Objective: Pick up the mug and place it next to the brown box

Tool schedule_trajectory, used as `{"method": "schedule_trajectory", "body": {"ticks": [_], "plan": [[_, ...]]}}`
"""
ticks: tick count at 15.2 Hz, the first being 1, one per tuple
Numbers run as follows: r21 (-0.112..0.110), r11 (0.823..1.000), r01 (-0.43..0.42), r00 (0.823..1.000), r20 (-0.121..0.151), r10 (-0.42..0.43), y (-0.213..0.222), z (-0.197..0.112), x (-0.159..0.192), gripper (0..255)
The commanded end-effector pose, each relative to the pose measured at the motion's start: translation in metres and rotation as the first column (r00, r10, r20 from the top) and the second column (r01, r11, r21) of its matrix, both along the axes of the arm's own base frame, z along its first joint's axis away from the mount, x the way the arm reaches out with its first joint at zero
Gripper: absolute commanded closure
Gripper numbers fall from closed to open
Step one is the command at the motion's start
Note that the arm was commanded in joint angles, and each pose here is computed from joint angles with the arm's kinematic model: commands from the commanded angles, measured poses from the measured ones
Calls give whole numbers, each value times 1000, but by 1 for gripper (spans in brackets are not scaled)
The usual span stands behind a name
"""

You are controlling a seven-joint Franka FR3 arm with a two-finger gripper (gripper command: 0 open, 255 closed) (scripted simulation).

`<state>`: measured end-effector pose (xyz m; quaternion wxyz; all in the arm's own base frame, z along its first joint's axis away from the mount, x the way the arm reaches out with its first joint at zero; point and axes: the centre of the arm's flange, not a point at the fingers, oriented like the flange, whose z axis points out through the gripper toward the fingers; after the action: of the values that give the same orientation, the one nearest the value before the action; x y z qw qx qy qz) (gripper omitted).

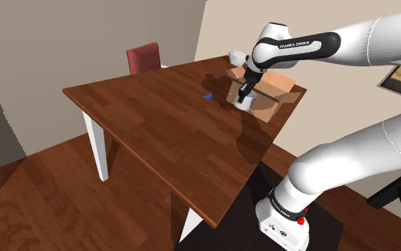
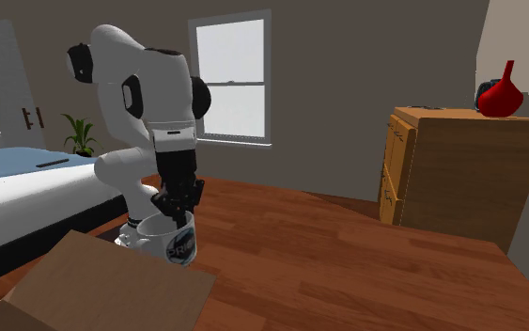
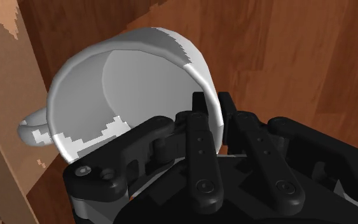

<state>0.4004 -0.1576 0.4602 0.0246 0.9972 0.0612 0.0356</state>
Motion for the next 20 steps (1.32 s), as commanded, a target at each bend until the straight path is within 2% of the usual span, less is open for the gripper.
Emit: {"method": "schedule_trajectory", "body": {"ticks": [1, 20], "plan": [[0, 1000, 0, 1000, 1, 0, -1, -11, -1, 255], [0, 1000, 0, 1000, 1, 0, -1, -110, -1, 255]]}}
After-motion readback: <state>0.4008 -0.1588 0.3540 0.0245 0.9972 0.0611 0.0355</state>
